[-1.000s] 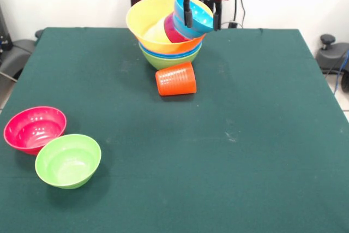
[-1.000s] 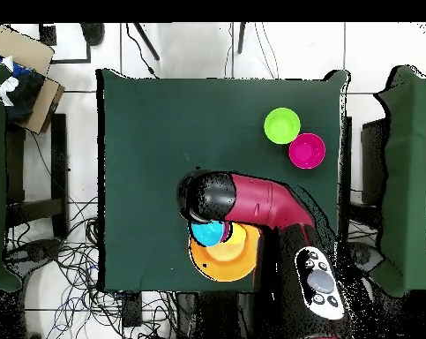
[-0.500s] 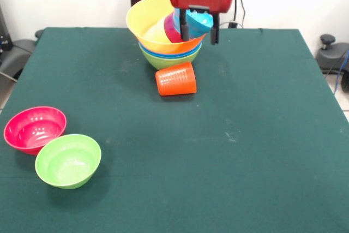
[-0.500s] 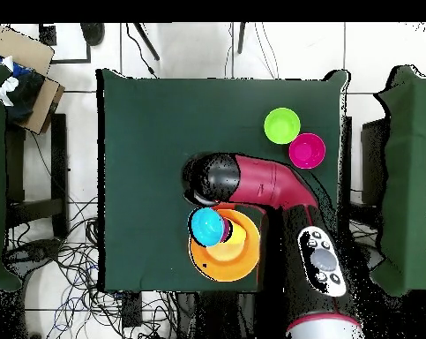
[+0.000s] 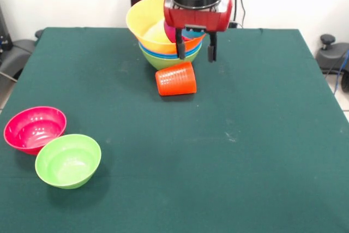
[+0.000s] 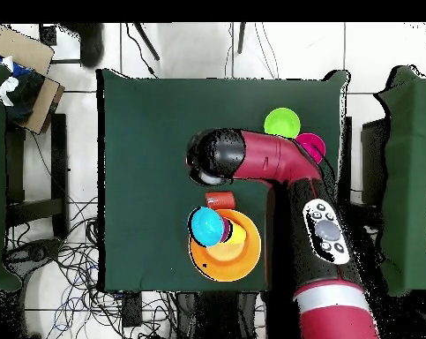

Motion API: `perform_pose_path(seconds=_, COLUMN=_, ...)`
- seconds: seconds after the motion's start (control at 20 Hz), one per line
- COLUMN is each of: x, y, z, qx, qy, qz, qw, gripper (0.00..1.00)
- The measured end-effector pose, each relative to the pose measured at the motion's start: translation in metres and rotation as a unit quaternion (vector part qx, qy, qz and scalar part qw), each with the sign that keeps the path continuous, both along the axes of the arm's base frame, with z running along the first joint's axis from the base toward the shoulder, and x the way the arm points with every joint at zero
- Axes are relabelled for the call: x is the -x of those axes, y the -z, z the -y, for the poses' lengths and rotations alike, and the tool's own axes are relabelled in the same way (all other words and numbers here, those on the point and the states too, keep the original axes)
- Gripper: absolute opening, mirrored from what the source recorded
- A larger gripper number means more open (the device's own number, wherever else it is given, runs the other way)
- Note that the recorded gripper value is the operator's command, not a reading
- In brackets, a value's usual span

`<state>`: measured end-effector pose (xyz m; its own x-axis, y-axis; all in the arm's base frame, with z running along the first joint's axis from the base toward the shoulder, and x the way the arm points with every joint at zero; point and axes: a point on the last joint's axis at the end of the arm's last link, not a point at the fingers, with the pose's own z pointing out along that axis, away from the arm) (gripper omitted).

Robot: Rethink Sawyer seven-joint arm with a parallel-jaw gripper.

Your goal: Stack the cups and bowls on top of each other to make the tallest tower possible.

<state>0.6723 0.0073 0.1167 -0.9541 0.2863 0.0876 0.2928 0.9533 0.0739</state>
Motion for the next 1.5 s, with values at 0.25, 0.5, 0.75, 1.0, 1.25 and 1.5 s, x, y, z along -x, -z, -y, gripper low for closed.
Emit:
perform_pose_path(seconds=0.25, x=-0.011, y=0.006, z=0.015, qx=-0.008, qy=0.001, qz=-0.008, qw=0.9999, gripper=1.00)
perform_pose_path(seconds=0.5, x=-0.022, y=0.003, z=0.043, qx=-0.007, qy=0.005, qz=-0.016, qw=0.9998, gripper=1.00)
perform_pose_path(seconds=0.75, x=-0.045, y=-0.003, z=0.079, qx=-0.006, qy=-0.008, qz=-0.028, qw=0.9996, gripper=1.00)
perform_pose_path(seconds=1.0, x=-0.065, y=-0.004, z=0.100, qx=-0.002, qy=-0.031, qz=-0.020, qw=0.9993, gripper=1.00)
perform_pose_path(seconds=1.25, x=-0.090, y=-0.002, z=0.110, qx=-0.004, qy=-0.044, qz=0.000, qw=0.9990, gripper=1.00)
perform_pose_path(seconds=1.5, x=-0.112, y=0.002, z=0.117, qx=-0.007, qy=-0.038, qz=0.021, qw=0.9990, gripper=1.00)
